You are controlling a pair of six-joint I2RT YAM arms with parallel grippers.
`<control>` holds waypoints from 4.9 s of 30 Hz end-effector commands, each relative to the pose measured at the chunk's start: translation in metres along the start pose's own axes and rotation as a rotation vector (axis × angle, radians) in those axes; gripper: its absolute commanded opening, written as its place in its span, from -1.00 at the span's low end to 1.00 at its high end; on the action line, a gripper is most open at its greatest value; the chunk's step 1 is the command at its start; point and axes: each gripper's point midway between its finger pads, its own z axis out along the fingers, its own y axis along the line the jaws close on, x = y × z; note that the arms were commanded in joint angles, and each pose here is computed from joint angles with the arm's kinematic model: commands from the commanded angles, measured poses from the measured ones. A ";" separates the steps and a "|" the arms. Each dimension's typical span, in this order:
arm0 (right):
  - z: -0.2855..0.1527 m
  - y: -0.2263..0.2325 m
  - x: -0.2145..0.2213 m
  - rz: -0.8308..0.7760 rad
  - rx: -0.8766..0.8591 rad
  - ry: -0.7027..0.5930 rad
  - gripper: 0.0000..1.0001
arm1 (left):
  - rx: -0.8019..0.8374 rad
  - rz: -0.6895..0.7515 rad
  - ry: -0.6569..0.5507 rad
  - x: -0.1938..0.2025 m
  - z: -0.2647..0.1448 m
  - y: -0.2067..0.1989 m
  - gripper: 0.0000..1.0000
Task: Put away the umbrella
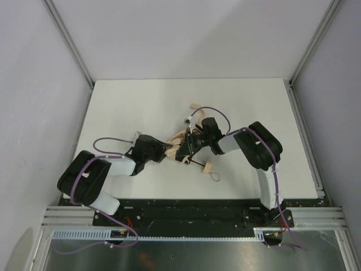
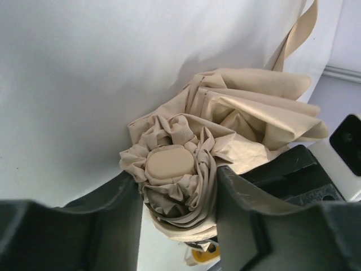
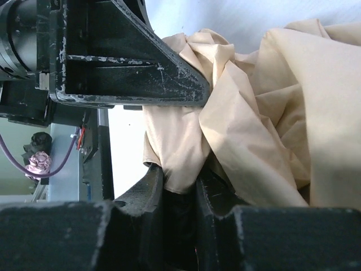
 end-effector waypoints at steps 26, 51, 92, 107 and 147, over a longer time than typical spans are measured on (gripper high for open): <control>-0.032 0.063 -0.020 -0.721 0.807 0.028 0.75 | -0.221 0.024 0.082 0.019 -0.029 0.054 -1.00; -0.013 -0.029 0.124 -0.463 0.815 0.267 -0.99 | -0.221 0.011 0.104 0.020 -0.034 0.035 -0.29; 0.002 -0.022 0.104 0.248 0.168 0.234 -0.96 | -0.121 -0.022 0.044 0.035 -0.002 0.044 0.24; -0.025 0.036 0.005 -0.068 0.353 0.182 0.53 | -0.174 0.034 0.044 0.036 -0.002 0.075 -1.00; 0.002 -0.023 0.101 -0.342 0.506 0.318 -1.00 | 0.022 -0.021 0.042 0.006 -0.039 0.023 0.30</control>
